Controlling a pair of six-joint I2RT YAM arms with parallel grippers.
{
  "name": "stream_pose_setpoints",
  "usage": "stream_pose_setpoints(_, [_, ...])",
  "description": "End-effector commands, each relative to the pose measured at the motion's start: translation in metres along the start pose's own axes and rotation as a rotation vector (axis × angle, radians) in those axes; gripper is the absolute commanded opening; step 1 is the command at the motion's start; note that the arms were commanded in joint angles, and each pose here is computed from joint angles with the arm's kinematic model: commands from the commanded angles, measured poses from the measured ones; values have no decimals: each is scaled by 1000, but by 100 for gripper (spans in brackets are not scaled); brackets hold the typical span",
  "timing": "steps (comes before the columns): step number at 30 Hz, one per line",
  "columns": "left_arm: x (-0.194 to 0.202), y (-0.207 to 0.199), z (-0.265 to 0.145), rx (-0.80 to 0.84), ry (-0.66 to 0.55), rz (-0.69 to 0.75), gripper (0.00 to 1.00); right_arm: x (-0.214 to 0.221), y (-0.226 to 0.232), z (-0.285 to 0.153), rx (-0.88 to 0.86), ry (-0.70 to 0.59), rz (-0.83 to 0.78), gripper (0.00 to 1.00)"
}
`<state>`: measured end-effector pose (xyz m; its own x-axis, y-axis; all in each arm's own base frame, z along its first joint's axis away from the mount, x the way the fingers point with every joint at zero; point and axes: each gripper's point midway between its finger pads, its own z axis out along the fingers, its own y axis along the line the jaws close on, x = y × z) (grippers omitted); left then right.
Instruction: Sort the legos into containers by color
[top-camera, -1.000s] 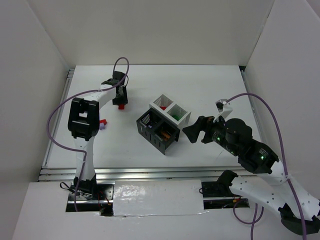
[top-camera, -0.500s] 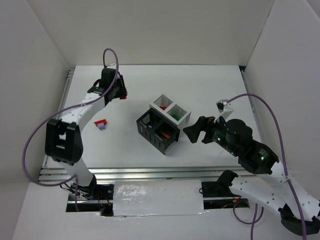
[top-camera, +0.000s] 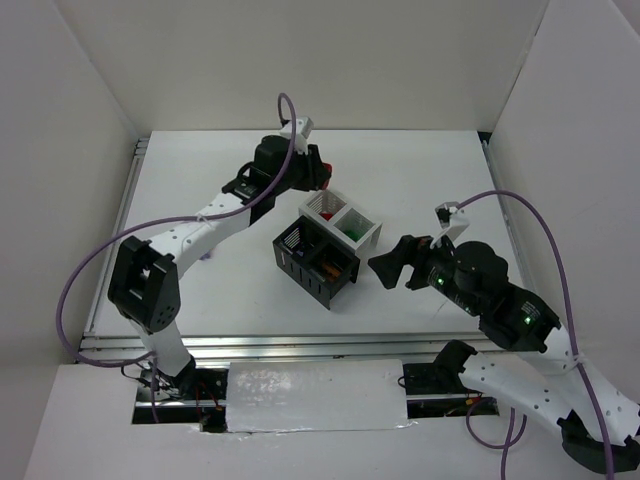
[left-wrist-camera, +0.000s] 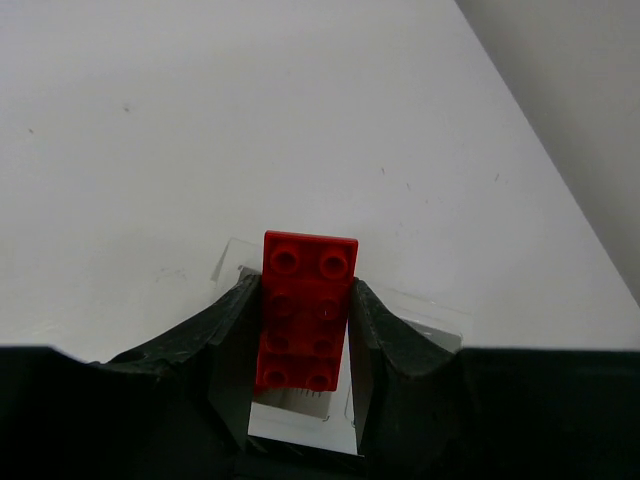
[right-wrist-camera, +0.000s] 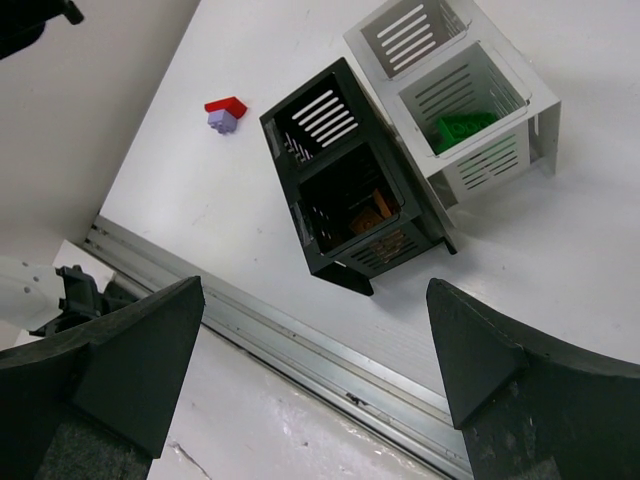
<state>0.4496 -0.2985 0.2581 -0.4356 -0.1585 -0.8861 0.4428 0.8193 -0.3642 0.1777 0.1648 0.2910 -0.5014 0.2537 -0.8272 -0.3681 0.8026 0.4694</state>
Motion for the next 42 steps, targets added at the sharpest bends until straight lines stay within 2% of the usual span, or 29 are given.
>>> stream_pose_setpoints(1, [-9, -3, 5, -6, -40, 15, 4, -5, 0, -6, -2, -19, 6, 100])
stream_pose_setpoints(5, [5, -4, 5, 16, -25, 11, 22, -5, -2, -8, 3, -22, 4, 100])
stream_pose_setpoints(9, [14, 0, 8, 10, -1, 10, 35, -5, -1, -7, -4, -23, 4, 100])
stream_pose_setpoints(10, [15, 0, 8, 12, 2, 9, 46, -5, -1, -6, -3, -24, 5, 100])
stream_pose_setpoints(14, [19, -1, 5, 19, 6, 11, 69, -3, 0, -5, -7, -16, 3, 100])
stream_pose_setpoints(17, [20, -3, 1, 29, 8, 15, 82, -4, 0, -5, -5, -19, 5, 100])
stream_pose_setpoints(22, [17, 6, -15, -32, -11, -8, 85, -4, -1, -5, 1, -17, 2, 100])
stream_pose_setpoints(24, [11, 46, -31, -267, -60, -83, 89, -4, -1, -6, -1, -18, 3, 100])
stream_pose_setpoints(25, [4, 65, -46, -364, -89, -124, 95, -4, -1, -6, -1, -18, 3, 100])
stream_pose_setpoints(26, [0, 97, -64, -544, -126, -161, 98, -4, -1, -6, -2, -17, 0, 100])
stream_pose_setpoints(27, [22, 121, -84, -678, -59, -246, 100, -3, -1, -6, -3, -15, -2, 100])
stream_pose_setpoints(28, [20, 149, -104, -777, -64, -293, 99, -4, -1, -6, -3, -18, -3, 100])
stream_pose_setpoints(31, [53, 206, -154, -982, 18, -399, 99, -2, 1, -5, -14, -8, -8, 100])
stream_pose_setpoints(35, [98, 246, -193, -1111, 82, -483, 99, 0, 3, -3, -30, -3, -10, 100])
stream_pose_setpoints(42, [151, 258, -215, -1156, 168, -490, 98, 6, 6, 5, -49, 19, -18, 100])
